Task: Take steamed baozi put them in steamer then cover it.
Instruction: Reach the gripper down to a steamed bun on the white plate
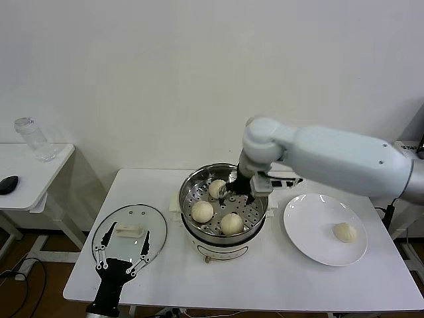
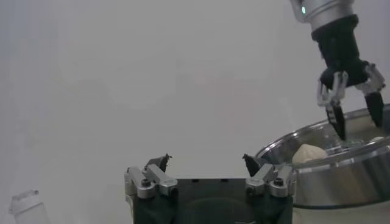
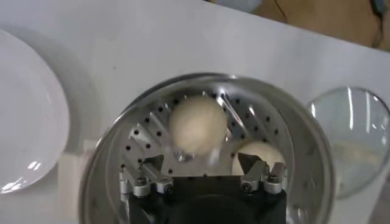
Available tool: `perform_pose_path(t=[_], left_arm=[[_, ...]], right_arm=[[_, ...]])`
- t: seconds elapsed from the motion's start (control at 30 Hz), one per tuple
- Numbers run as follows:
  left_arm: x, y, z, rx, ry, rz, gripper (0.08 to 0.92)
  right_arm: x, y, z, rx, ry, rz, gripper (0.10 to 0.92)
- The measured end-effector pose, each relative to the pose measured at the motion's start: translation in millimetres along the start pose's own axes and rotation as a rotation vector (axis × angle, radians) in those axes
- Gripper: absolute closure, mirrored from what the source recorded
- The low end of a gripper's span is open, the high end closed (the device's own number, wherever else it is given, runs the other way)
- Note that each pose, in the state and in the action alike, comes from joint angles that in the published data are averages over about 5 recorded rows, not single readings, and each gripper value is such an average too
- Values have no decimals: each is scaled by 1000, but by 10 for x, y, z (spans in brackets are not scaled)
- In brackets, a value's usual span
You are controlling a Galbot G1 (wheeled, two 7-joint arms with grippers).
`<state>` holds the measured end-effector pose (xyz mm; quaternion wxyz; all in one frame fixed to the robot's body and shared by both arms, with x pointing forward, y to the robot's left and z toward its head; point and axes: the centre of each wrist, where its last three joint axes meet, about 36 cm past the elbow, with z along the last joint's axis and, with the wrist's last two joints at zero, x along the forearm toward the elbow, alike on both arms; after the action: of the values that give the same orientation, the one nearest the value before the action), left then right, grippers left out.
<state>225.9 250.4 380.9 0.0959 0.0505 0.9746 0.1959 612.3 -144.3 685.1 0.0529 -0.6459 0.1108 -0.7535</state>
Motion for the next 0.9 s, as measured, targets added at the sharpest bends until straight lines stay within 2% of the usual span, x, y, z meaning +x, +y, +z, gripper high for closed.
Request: perform_pose_path(t=[0.17, 0.43, 0.67, 0.9], left_arm=[[-6, -5, -3, 1, -4, 5, 177], [-31, -25, -9, 4, -10, 10, 177], [-29, -41, -29, 8, -8, 16, 177], [-13, -19, -39, 2, -6, 17, 177]], right_arm=[[283, 607, 355, -360, 35, 49, 200], [415, 1958, 656, -924, 63, 63, 200], [242, 3049, 589, -1257, 81, 24, 200], [-153, 3682, 398, -1427, 80, -44, 200]])
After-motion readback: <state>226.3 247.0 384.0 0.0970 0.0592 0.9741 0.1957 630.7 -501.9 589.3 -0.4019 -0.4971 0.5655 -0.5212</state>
